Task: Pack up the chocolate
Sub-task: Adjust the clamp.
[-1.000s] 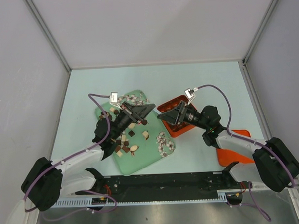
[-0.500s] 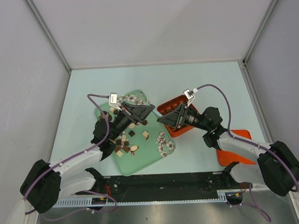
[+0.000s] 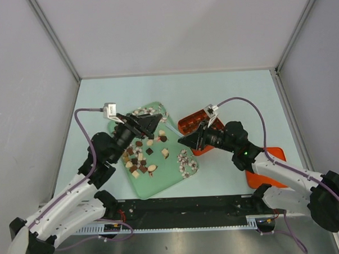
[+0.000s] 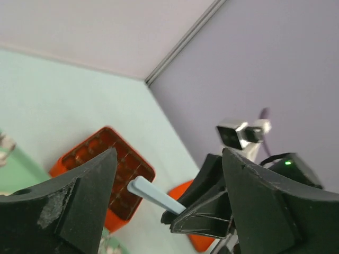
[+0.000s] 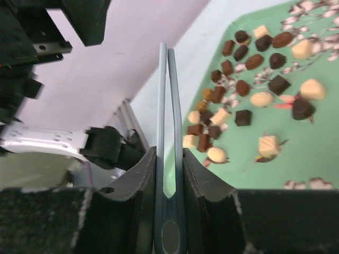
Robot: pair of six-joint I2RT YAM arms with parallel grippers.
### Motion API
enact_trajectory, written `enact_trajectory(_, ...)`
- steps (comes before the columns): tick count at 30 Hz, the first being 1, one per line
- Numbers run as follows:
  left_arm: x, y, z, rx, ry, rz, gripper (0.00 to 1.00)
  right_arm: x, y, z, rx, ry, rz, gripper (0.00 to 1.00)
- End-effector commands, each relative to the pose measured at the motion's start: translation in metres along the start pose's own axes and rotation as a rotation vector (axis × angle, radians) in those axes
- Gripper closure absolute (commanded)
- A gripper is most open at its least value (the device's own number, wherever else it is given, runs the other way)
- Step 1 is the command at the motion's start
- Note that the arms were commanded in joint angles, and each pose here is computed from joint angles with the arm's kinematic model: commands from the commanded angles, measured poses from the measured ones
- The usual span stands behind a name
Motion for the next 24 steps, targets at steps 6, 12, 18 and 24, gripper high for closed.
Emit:
enact_trajectory(6,0.021,-0.061,0.001,0.279,0.151,-0.092,0.14,0.02,0.004,0.009,-0.098,-0.244,-0.294,0.83)
enact_trajectory(12,0.013,-0.074,0.006,0.308,0.091,-0.183,0.25,0.028,-0.005,0.016,-0.087,-0.293,-0.361,0.82)
enact_trajectory(18,0.019,-0.087,-0.006,0.28,0.092,-0.315,0.53,0.029,-0.013,0.019,-0.075,-0.324,-0.401,0.82)
enact_trajectory(24,0.022,-0.094,-0.009,0.263,0.093,-0.407,0.7,0.028,-0.021,0.026,-0.037,-0.321,-0.448,0.81)
Point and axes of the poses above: each gripper's point midway between its finger pads, its own z axis out along the fingers, its own x axis along the line the jaws close on, y = z × x, the point moved 8 cm from there along -z, back along the fingers, and after that the axes turned 8 degrees about z, right-handed, at the moved point
